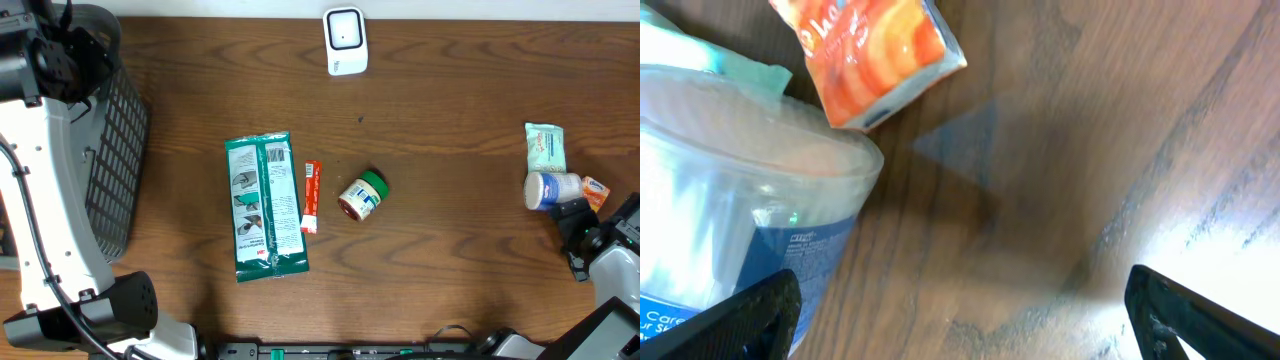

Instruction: Scan the item barcode

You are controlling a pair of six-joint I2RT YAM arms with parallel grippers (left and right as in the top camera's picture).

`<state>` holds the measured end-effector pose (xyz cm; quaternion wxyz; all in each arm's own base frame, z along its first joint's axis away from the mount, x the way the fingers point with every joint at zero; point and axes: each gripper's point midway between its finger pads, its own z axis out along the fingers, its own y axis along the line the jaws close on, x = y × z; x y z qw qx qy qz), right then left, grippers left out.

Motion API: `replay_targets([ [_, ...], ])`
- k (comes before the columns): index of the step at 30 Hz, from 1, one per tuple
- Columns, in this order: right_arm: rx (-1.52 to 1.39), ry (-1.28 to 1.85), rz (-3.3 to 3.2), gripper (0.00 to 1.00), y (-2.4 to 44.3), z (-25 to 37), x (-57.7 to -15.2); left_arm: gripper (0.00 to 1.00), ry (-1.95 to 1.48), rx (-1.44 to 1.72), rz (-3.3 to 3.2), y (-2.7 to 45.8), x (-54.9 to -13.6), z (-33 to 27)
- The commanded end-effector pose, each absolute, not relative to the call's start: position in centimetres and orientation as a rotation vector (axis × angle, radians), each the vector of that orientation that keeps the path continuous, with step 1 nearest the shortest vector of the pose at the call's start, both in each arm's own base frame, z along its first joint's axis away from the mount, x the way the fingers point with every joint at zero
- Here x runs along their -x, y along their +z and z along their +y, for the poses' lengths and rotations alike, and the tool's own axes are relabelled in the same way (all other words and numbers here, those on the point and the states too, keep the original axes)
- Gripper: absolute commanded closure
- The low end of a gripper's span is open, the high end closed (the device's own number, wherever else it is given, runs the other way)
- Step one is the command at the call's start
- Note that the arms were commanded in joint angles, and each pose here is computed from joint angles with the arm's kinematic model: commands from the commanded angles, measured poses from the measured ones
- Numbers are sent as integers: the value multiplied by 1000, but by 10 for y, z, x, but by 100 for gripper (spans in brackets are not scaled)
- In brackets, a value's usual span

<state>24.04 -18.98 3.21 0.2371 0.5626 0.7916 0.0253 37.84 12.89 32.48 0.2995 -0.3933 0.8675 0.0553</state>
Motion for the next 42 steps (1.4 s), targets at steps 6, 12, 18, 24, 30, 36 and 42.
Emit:
replay_targets([
  [6,-1480,9,2131,1,42,-204,-252,12,163,1047,2290,329,-375,132],
  [12,-1474,-2,2120,1,42,-207,-254,12,162,1047,2290,329,-375,132],
  [18,-1486,1,2136,1,26,-211,-259,12,163,1047,2290,329,-375,132],
  [24,-1480,-1,2127,1,24,-214,-262,12,162,1047,2290,329,-375,132],
  [30,-1433,-15,2129,1,33,-215,-263,12,163,1047,2290,329,-375,132],
  [36,-1455,-27,2121,1,56,-216,-252,12,163,1047,2290,329,-375,132],
  [42,-1451,-38,2086,1,92,-214,-243,12,163,1047,2290,329,-375,132],
])
